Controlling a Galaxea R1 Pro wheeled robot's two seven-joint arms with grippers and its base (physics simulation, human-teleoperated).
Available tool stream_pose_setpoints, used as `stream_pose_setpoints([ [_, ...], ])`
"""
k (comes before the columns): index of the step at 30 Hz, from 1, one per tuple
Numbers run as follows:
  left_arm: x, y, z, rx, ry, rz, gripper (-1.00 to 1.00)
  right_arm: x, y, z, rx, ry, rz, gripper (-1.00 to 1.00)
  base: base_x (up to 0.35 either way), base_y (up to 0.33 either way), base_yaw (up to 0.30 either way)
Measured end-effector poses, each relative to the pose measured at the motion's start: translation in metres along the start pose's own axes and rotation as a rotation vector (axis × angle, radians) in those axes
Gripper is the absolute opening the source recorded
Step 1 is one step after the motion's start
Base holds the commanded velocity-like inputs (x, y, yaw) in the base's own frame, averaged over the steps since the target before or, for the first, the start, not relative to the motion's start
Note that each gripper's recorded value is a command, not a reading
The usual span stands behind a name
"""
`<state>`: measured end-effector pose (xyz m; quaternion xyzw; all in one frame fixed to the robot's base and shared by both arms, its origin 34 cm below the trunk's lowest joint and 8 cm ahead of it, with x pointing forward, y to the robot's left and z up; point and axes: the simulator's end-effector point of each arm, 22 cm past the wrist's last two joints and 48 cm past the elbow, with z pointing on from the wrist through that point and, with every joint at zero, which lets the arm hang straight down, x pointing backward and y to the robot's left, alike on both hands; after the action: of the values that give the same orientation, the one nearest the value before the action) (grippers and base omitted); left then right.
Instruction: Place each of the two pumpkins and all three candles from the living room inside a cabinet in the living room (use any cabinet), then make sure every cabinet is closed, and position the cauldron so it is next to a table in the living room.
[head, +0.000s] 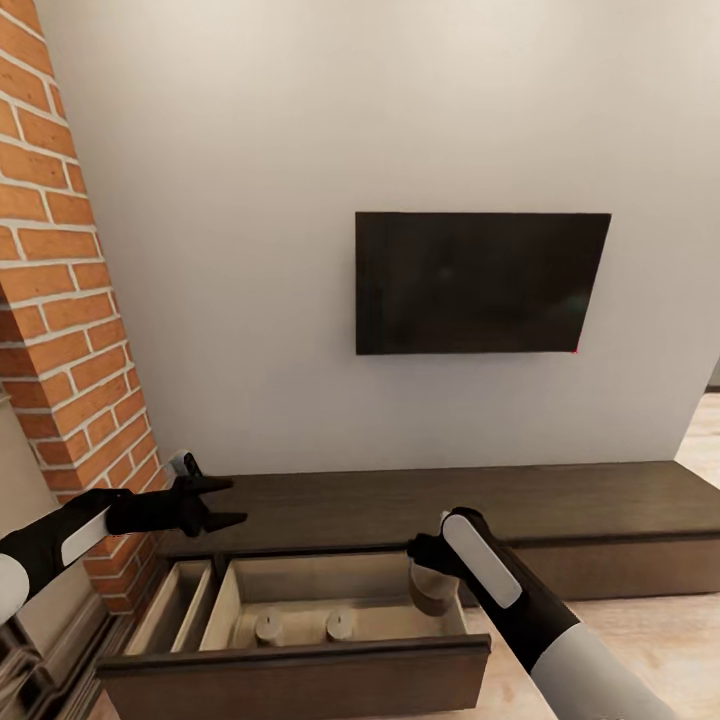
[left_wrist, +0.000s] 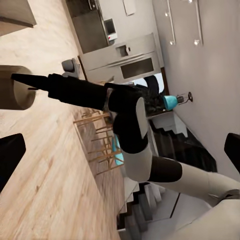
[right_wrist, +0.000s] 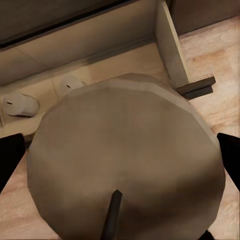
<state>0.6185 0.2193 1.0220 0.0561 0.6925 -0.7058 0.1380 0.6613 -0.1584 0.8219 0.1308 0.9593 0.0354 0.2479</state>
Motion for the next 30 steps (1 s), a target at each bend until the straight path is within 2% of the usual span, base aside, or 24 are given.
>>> stream_pose_setpoints([
  [5,-0.001,0.0,0.0,0.002,-0.001,0.0,1.0,0.009,0.002,0.022,0.029,-0.019,-0.023,-1.0,0.199,0.0,0.0],
  [10,-0.002,-0.001,0.0,0.007,-0.005,0.0,1.0,0.028,0.0,0.045,0.022,0.017,-0.054,-1.0,0.03,0.0,0.0],
  [16,-0.001,-0.001,0.0,0.005,-0.004,0.0,1.0,0.035,-0.004,0.051,0.029,0.031,-0.059,-1.0,0.014,0.0,0.0],
  [30,-0.001,-0.001,0.0,0.006,-0.004,0.001,1.0,0.036,-0.002,0.051,0.026,0.035,-0.063,-1.0,0.163,0.008,0.0],
])
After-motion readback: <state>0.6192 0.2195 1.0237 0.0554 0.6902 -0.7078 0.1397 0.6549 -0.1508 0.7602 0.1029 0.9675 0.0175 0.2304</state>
